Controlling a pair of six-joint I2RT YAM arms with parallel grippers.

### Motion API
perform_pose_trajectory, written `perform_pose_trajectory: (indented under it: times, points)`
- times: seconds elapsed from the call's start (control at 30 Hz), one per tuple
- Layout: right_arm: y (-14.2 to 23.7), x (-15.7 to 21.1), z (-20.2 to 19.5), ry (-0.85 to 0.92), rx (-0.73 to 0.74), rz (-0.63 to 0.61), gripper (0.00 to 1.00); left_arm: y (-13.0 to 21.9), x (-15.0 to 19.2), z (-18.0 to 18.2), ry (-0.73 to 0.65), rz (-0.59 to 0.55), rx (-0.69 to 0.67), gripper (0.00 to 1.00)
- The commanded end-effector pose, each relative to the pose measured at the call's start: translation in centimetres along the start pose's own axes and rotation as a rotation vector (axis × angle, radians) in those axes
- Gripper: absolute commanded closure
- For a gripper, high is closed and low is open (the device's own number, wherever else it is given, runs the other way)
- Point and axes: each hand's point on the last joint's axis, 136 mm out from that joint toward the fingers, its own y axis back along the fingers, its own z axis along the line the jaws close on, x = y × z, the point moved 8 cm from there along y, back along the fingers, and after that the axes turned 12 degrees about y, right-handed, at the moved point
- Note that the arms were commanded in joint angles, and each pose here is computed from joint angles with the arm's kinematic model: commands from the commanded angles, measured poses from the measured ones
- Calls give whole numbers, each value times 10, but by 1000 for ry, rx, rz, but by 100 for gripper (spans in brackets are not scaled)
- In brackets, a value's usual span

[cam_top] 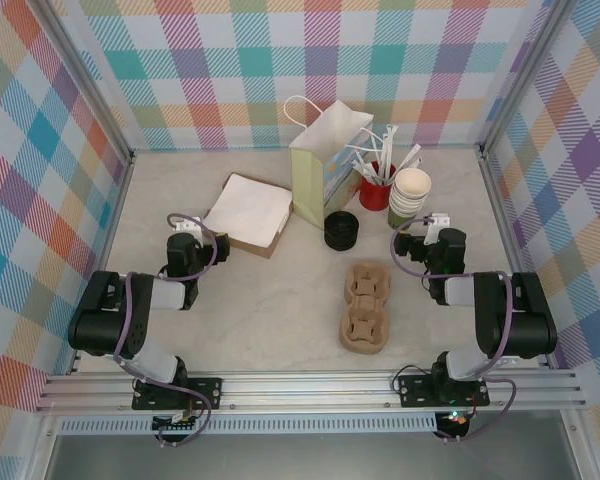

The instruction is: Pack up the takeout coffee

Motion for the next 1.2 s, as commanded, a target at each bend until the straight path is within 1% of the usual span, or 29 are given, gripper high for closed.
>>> perform_pose_trajectory:
  times: [0.0,0.87,0.93,1.03,1.17]
  points:
    - [0,-12,-1,5,6,-48,0,-2,-6,3,-3,-20,-15,0]
    - [-1,-12,-2,0,4,-48,0,-1,-6,3,-2,-21,-15,0]
    - [-1,-12,-2,0,1,-49,0,1,-10,4,7,-32,-36,0]
    - [0,-13,-2,-1,2,-53,0,13,-28,8,44,-68,-115,0]
    - [6,-28,-8,-25,21,-29,0,38,-52,4,66,-111,-121,0]
